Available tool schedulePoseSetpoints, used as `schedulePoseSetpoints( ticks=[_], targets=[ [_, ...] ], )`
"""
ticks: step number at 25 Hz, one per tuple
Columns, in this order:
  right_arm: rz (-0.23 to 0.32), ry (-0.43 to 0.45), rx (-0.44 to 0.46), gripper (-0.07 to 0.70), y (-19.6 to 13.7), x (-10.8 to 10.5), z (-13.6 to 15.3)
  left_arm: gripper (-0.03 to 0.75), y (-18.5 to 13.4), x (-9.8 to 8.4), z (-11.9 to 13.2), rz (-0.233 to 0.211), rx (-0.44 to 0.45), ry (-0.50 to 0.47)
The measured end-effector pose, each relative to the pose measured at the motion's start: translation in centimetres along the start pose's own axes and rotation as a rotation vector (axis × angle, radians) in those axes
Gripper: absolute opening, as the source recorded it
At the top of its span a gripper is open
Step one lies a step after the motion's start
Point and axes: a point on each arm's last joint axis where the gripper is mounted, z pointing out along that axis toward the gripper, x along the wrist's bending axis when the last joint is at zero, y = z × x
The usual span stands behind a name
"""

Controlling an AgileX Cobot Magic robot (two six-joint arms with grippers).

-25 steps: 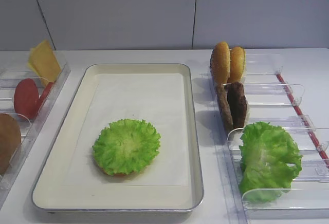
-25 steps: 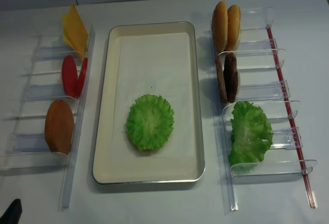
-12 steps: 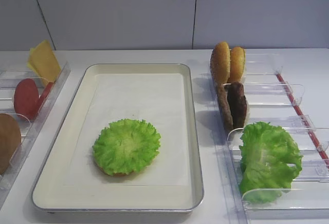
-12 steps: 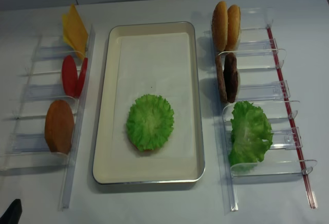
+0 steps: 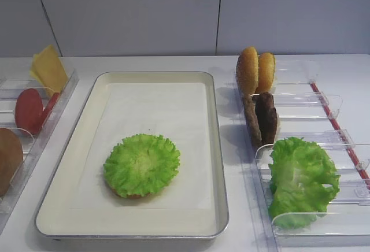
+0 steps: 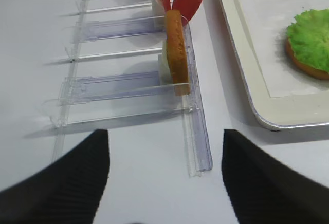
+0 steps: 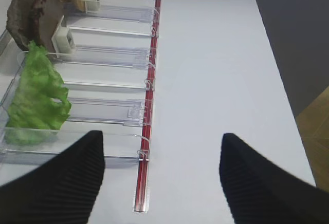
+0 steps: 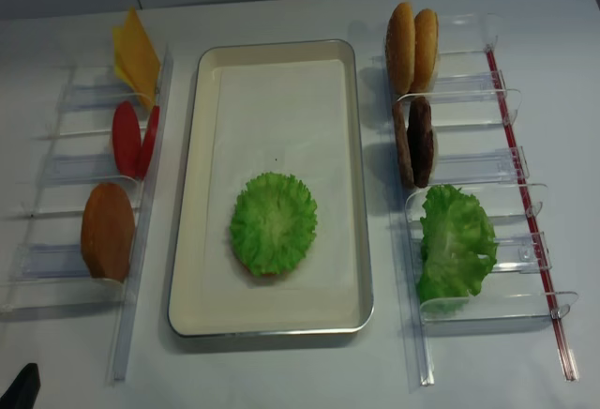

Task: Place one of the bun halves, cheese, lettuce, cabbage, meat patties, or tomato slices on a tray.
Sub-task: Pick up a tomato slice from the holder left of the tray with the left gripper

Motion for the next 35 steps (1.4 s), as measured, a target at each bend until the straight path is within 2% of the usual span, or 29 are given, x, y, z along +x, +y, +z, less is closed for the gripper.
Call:
schedulePoseSetpoints(
  ticks=[5, 8, 11, 18, 23, 26, 31, 35],
  targets=[
    [0.007, 0.000, 0.000, 0.496, 0.0, 0.0, 0.0, 0.437, 0.0, 0.0, 0.0, -0.001, 0.000, -0.002],
    [0.007, 0.000, 0.000, 0.496, 0.0, 0.0, 0.0, 0.437, 0.2, -0.4, -0.1, 0.005, -0.001, -0.043],
    [0.009, 0.000, 0.000, 0.496, 0.0, 0.0, 0.0, 0.437, 1.7, -0.7, -0.3, 0.049, 0.026, -0.090],
    [0.010, 0.000, 0.000, 0.496, 0.0, 0.0, 0.0, 0.437, 6.1, -0.9, 0.7, 0.081, 0.033, -0.129],
    [0.010, 0.000, 0.000, 0.496, 0.0, 0.0, 0.0, 0.437, 8.9, -1.6, 3.8, 0.141, 0.100, -0.227],
    [0.010, 0.000, 0.000, 0.496, 0.0, 0.0, 0.0, 0.437, 10.1, -2.1, 6.4, 0.148, 0.143, -0.280],
    [0.010, 0.000, 0.000, 0.496, 0.0, 0.0, 0.0, 0.437, 11.4, -2.1, 10.7, 0.175, 0.240, -0.297],
    [0.010, 0.000, 0.000, 0.496, 0.0, 0.0, 0.0, 0.437, 13.5, -2.1, 13.0, 0.181, 0.255, -0.298]
  ],
)
